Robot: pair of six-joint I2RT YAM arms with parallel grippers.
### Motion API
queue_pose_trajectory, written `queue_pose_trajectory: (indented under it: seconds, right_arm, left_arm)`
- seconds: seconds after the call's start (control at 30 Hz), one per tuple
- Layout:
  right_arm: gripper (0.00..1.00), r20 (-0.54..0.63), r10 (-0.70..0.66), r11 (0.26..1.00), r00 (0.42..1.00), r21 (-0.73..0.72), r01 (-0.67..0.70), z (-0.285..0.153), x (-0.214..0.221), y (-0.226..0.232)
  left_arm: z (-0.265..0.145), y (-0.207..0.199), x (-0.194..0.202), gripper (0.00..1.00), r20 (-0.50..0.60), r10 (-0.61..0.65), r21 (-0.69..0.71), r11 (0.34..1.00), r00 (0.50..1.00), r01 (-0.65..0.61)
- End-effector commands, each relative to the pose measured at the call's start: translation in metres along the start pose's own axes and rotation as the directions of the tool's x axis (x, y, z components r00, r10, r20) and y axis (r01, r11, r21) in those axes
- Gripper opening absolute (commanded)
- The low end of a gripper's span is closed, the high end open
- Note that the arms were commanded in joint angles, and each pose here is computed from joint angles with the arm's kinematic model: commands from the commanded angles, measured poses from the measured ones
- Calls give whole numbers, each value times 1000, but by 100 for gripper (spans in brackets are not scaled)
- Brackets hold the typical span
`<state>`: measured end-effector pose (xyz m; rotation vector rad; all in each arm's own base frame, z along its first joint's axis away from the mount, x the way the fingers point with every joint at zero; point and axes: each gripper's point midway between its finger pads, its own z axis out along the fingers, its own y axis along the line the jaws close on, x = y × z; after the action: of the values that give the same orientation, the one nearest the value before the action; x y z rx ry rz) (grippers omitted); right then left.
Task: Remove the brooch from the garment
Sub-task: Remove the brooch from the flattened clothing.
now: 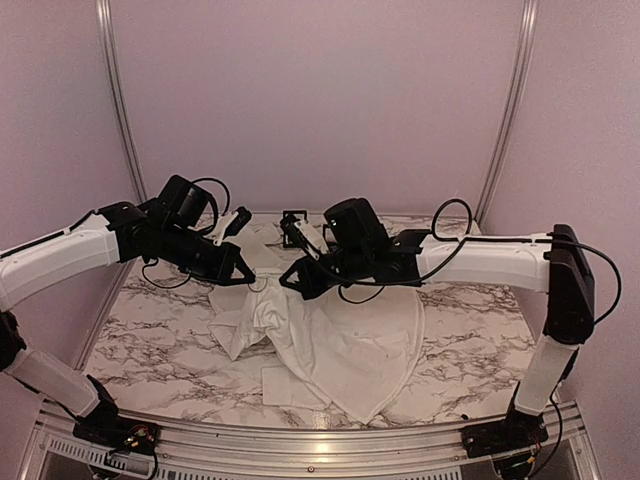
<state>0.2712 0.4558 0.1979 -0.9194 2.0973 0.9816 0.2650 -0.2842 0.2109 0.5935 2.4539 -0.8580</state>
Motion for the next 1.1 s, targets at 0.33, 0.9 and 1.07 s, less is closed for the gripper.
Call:
queue_pose_trajectory:
  seconds: [0.33, 0.9, 1.07]
  right_arm:
    - [0, -98, 6, 1000, 995, -15, -7, 1, 39, 7]
    - [42, -15, 10, 998, 1000, -55, -11, -28, 5, 28]
    - [56, 41, 39, 996, 998, -76, -36, -52, -13, 29]
  left_arm:
    - [-2, 13, -16, 0, 47, -42, -8, 999, 998, 42]
    - [-9, -8, -35, 0, 101, -2, 119, 993, 995, -10]
    - [-9, -23, -34, 0, 101, 19, 207, 978, 995, -40]
